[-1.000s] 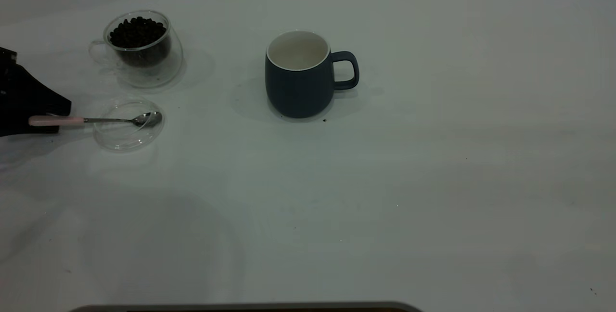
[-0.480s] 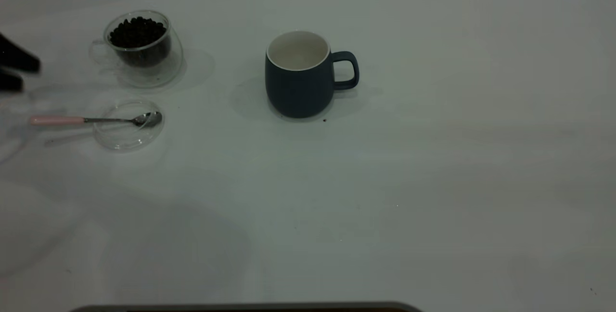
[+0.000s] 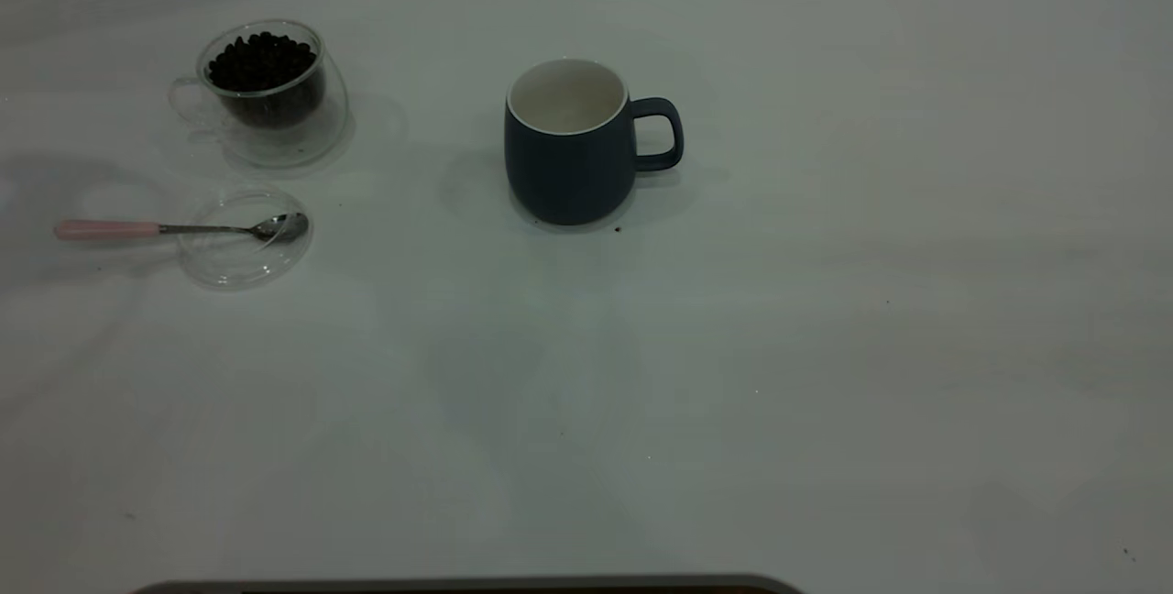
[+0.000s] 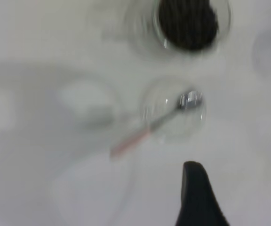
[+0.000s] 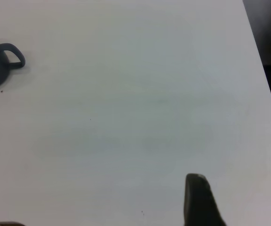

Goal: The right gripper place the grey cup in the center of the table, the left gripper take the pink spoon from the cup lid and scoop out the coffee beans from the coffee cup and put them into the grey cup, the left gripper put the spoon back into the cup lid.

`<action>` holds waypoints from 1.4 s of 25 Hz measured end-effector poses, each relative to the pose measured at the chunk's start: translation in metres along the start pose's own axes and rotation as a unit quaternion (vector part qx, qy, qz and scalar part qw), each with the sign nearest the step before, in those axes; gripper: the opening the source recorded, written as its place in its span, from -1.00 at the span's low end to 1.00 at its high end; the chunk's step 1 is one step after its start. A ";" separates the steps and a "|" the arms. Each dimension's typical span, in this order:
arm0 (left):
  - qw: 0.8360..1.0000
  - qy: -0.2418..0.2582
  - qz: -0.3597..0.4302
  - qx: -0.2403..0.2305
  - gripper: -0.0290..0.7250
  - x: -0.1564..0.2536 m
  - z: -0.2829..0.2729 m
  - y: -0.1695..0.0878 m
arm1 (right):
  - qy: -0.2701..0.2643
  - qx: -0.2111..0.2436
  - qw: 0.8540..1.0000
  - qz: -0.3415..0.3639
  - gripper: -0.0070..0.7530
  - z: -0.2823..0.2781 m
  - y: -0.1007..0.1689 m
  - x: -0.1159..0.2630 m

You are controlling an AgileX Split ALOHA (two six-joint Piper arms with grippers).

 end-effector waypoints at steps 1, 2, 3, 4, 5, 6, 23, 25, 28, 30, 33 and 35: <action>1.000 0.023 -0.004 -0.014 0.41 0.004 -0.010 -0.009 | 0.000 0.000 1.000 0.000 0.21 0.000 0.000 0.000; 0.999 0.038 -0.011 -0.028 0.41 0.008 -0.022 -0.017 | 0.000 0.000 1.000 0.000 0.21 0.000 0.000 0.000; 0.997 0.058 -0.015 -0.041 0.41 0.014 -0.033 -0.025 | 0.000 0.000 1.000 0.000 0.21 0.000 0.000 0.000; 0.996 0.076 -0.016 -0.051 0.41 0.021 -0.044 -0.032 | 0.000 0.000 1.000 0.000 0.21 0.000 0.000 0.000; 0.994 0.089 -0.024 -0.056 0.41 0.027 -0.053 -0.038 | 0.000 0.000 1.000 0.000 0.21 0.000 0.000 0.000; 0.993 0.101 -0.028 -0.060 0.41 0.033 -0.063 -0.045 | 0.000 0.000 1.000 0.000 0.21 0.000 0.000 0.000; 0.997 0.025 -0.023 -0.066 0.40 0.197 -0.093 -0.129 | 0.000 0.000 1.000 0.000 0.21 0.000 0.000 0.000; 0.997 0.013 -0.020 -0.071 0.40 0.213 -0.086 -0.133 | 0.000 0.000 1.000 0.000 0.21 0.000 0.000 0.000; 0.997 0.003 -0.001 -0.071 0.40 0.230 -0.076 -0.139 | 0.000 0.000 1.000 0.000 0.21 0.000 0.000 0.000; 0.997 -0.007 0.016 -0.071 0.40 0.237 -0.073 -0.143 | 0.000 0.000 1.000 0.000 0.21 0.000 0.000 0.000; 0.995 -0.048 0.030 -0.082 0.40 0.241 -0.080 -0.146 | 0.000 0.000 1.000 0.000 0.21 0.000 0.000 0.000; 0.993 -0.074 0.034 -0.090 0.40 0.244 -0.085 -0.148 | 0.000 0.000 1.000 0.000 0.21 0.000 0.000 0.000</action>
Point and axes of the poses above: a point on each arm's last joint axis where the gripper is mounted, z pointing out along that axis toward the gripper, y along the wrist's bending axis when the last joint is at zero, x = y × z, the point moved 5 cm from there along z, pointing out along that axis toward the gripper, and after that the axes turned 13 degrees about z, right-handed, at the moved point
